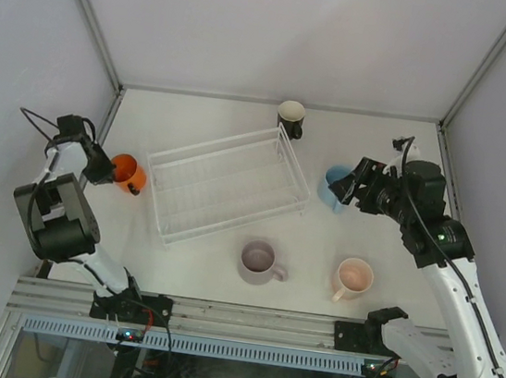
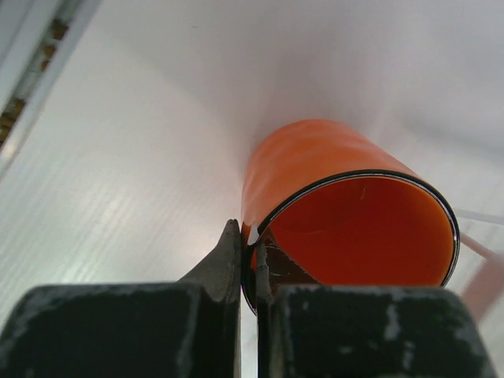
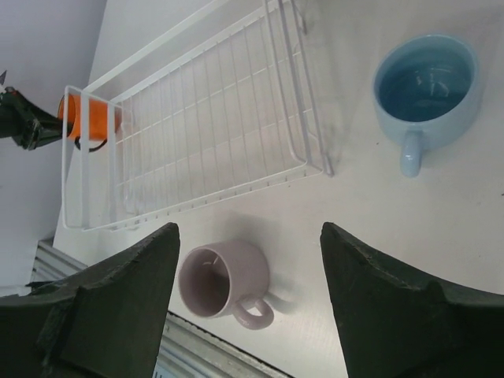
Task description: Load the cups into the dish rack
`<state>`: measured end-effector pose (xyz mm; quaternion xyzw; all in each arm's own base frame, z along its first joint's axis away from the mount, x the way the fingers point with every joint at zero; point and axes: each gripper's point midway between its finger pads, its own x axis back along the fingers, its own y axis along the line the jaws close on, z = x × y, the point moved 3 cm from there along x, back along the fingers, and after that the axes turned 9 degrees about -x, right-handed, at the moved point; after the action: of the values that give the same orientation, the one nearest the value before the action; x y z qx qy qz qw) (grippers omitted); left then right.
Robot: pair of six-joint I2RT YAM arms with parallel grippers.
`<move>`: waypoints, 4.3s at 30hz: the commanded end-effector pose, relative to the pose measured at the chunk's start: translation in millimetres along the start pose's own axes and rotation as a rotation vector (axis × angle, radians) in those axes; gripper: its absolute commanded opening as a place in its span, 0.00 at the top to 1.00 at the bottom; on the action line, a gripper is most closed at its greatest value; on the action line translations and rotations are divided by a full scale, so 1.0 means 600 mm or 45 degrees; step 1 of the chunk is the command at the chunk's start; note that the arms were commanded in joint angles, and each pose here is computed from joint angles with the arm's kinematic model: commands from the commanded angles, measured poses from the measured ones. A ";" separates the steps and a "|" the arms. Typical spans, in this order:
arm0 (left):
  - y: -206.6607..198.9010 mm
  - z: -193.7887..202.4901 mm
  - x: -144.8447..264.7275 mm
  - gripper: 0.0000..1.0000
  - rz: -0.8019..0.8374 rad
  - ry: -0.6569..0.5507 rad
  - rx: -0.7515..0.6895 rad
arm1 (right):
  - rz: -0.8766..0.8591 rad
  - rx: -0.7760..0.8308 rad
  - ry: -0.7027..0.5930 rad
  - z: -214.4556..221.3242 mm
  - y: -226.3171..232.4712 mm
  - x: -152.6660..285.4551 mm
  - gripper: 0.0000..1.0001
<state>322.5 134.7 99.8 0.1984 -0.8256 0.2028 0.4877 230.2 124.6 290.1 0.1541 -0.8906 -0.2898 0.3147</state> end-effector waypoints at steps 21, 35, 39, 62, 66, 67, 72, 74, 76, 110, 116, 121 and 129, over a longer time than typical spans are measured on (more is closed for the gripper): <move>-0.219 -0.056 0.396 1.00 0.882 -0.592 0.043 | -0.683 -0.351 0.395 -0.001 0.194 0.028 0.29; -0.408 0.014 0.546 1.00 1.641 -0.548 0.198 | -1.013 -0.541 0.494 -0.006 0.310 -0.041 0.35; -0.436 0.033 0.564 1.00 1.778 -0.522 0.230 | -1.124 -0.574 0.451 -0.017 0.333 -0.058 0.39; -0.502 0.082 0.513 1.00 1.810 -0.334 0.144 | -1.335 -0.577 0.544 -0.010 0.403 -0.118 0.46; -0.506 0.085 0.509 1.00 1.818 -0.311 0.120 | -1.347 -0.576 0.575 -0.005 0.412 -0.125 0.50; -0.508 0.087 0.508 1.00 1.819 -0.301 0.116 | -1.346 -0.578 0.578 -0.004 0.413 -0.127 0.50; -0.508 0.092 0.503 1.00 1.820 -0.285 0.097 | -1.355 -0.610 0.573 -0.003 0.416 -0.138 0.55; -0.505 0.096 0.500 1.00 1.819 -0.283 0.090 | -1.357 -0.624 0.561 -0.005 0.417 -0.142 0.59; -0.504 0.100 0.494 1.00 1.815 -0.276 0.089 | -1.358 -0.633 0.552 -0.006 0.418 -0.145 0.65; -0.317 0.119 0.404 0.23 0.954 -0.451 -0.006 | 0.103 -0.218 0.161 0.016 0.167 -0.319 1.00; -0.299 0.140 0.415 0.15 0.941 -0.421 -0.009 | 0.315 -0.142 0.133 0.033 0.148 -0.372 1.00; -0.288 0.147 0.425 0.14 0.913 -0.422 -0.107 | 0.471 -0.039 0.062 0.032 0.140 -0.399 1.00; -0.275 0.148 0.451 0.12 0.910 -0.463 -0.110 | 0.568 0.009 0.032 0.029 0.110 -0.441 1.00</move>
<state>233.7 -91.8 289.0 -0.0805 -0.9051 0.3047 0.2856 385.3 304.7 160.3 -0.0410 -0.8718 -0.2008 0.4450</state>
